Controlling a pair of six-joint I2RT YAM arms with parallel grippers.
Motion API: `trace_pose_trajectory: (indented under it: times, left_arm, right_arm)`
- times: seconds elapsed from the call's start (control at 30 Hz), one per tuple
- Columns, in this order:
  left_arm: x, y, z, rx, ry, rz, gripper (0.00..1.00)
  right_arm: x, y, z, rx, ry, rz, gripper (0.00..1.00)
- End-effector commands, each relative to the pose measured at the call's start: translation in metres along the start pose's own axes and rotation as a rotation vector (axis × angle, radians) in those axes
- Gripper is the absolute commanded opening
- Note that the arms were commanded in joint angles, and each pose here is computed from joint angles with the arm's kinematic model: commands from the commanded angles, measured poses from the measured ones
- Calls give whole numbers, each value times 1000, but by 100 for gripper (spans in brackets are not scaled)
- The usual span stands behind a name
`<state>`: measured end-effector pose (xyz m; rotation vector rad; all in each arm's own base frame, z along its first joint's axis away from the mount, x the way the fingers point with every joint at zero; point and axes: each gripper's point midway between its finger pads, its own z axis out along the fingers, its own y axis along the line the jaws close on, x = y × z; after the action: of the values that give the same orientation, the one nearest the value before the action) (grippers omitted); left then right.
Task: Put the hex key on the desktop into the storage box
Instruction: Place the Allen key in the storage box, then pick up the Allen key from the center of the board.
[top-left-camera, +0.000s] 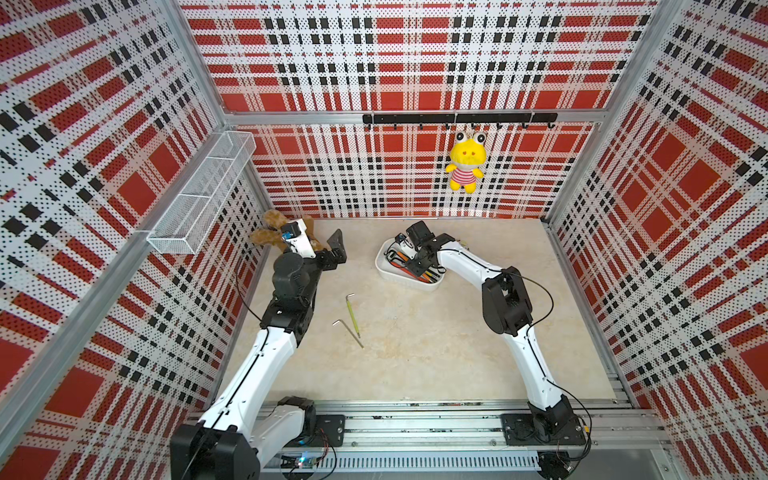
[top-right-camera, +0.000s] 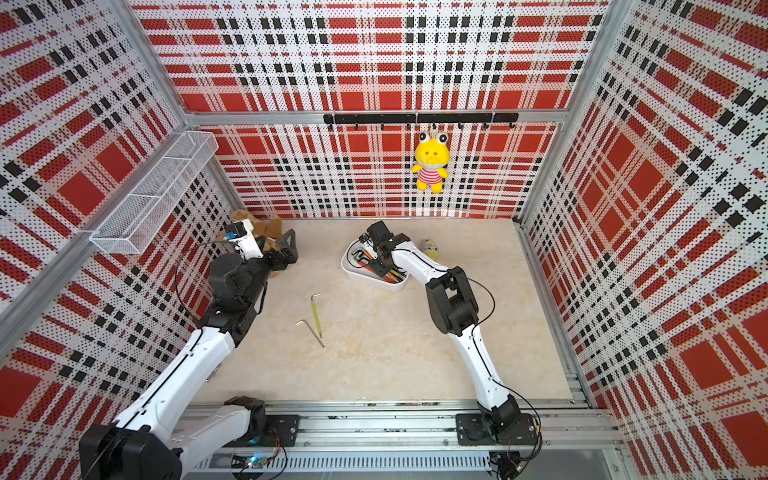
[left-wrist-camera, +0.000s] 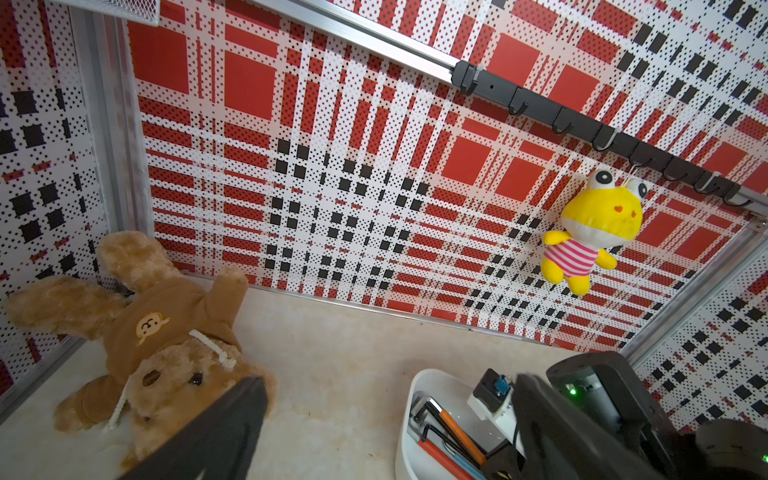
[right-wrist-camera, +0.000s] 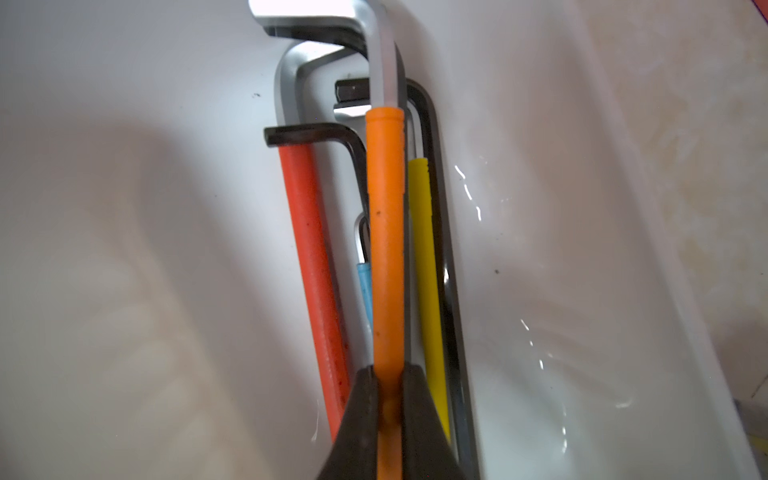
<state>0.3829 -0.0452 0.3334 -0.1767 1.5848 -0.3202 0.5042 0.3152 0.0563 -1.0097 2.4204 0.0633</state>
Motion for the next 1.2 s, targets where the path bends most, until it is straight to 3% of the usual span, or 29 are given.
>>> trace_pose_trajectory:
  times: [0.0, 0.07, 0.13, 0.2, 0.3, 0.67, 1.0, 1.17]
  left_arm:
    - [1, 4, -2, -15, 0, 0, 99]
    - [0, 4, -2, -12, 0, -1, 99]
    - [0, 3, -2, -12, -2, -1, 99]
    - [1, 4, -2, -13, 0, -1, 99]
    - [0, 4, -2, -12, -1, -1, 99]
    - [-1, 4, -2, -14, -4, -2, 99]
    - [-6, 7, -4, -23, -22, -11, 99]
    - [-11, 19, -10, -90, -50, -10, 99]
  right_arm:
    - [-6, -7, 3, 21, -20, 31, 1]
    - [-6, -8, 3, 29, -19, 34, 18]
    - [-7, -9, 2, 32, -21, 33, 28]
    - [-8, -10, 0, 40, -26, 38, 44]
    - [-11, -11, -4, 45, -36, 43, 57]
    - [-32, -1, -50, 70, -120, 56, 62]
    - [-52, 62, -120, 4, -219, 47, 64]
    - [-46, 108, -122, -68, -192, 71, 62]
